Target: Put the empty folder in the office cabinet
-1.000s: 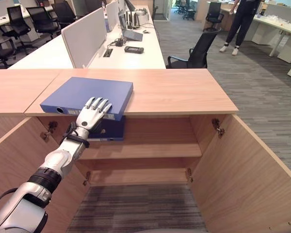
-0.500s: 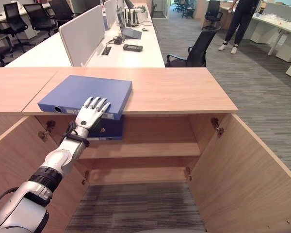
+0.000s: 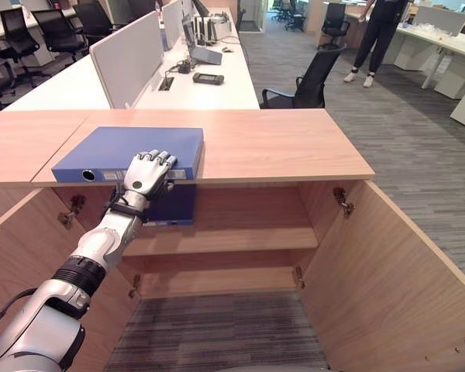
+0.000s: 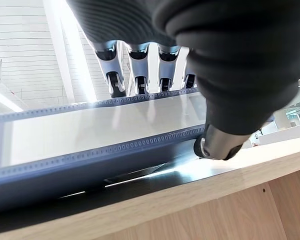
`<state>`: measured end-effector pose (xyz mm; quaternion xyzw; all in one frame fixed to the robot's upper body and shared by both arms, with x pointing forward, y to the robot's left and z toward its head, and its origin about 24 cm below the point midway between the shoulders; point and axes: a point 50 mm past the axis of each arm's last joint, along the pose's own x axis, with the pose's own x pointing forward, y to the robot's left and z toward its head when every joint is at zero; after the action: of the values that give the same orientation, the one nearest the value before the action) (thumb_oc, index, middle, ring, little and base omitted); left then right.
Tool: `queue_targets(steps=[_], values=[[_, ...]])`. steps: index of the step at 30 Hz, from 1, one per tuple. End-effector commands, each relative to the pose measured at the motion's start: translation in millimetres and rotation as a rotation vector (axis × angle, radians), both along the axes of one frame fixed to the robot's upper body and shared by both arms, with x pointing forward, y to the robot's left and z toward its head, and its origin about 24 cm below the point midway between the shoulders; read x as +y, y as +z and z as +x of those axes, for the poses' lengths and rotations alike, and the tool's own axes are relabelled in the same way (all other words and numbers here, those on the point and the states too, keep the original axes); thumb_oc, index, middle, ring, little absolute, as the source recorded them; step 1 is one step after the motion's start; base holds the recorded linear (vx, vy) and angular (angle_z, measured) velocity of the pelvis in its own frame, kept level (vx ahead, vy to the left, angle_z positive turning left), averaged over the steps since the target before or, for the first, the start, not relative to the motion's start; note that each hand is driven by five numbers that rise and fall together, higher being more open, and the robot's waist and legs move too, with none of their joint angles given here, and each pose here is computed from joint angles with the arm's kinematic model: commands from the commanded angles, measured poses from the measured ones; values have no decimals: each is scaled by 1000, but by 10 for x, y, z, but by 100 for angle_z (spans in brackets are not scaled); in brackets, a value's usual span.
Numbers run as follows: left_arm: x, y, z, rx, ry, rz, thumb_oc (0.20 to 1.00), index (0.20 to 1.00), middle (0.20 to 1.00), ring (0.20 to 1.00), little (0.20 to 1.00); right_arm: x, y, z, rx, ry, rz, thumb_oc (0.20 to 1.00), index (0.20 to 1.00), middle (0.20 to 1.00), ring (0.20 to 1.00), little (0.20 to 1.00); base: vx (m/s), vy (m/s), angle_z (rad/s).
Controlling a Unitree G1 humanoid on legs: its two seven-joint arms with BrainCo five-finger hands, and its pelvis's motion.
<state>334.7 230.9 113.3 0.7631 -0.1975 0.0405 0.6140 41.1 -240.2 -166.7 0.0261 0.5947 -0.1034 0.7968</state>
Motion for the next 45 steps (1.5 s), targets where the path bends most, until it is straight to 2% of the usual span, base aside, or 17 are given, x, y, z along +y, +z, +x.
queue_targets(steps=[1,7,13,22,34,36,39,45], values=[[1,617,163,-160,-2,-32,200,200,200,200,200,-32,19,202,-33,-33,-11,1000,1000,1000,1000,1000,0,0,0],[-118,1047,49,-291,-106,-71,200,200,200,200,200,-7,5,164,-19,-59,7,1000,1000,1000,1000,1000,-1,-5,1],[-217,1491,-284,-474,-260,-184,200,200,200,200,200,50,-18,107,-2,-73,36,1000,1000,1000,1000,1000,-7,-28,10],[-226,1775,-674,-610,-410,-344,200,200,200,200,200,70,-21,115,-7,-72,50,1000,1000,1000,1000,1000,-5,-26,8],[-213,1939,-1016,-658,-621,-643,200,200,200,200,200,42,-6,162,-19,-40,54,1000,1000,1000,1000,1000,-8,-16,5],[-215,1930,-1050,-616,-707,-775,200,200,200,200,200,50,10,257,-51,-20,60,1000,1000,1000,1000,1000,-37,-12,11],[-199,1929,-1072,-588,-757,-851,200,200,200,200,200,77,27,352,-84,2,71,1000,1000,1000,1000,1000,-10,-8,6],[-137,1878,-1114,-490,-894,-1084,200,200,200,200,200,183,164,805,-275,63,115,1000,1000,1000,1000,1000,-14,-4,3]])
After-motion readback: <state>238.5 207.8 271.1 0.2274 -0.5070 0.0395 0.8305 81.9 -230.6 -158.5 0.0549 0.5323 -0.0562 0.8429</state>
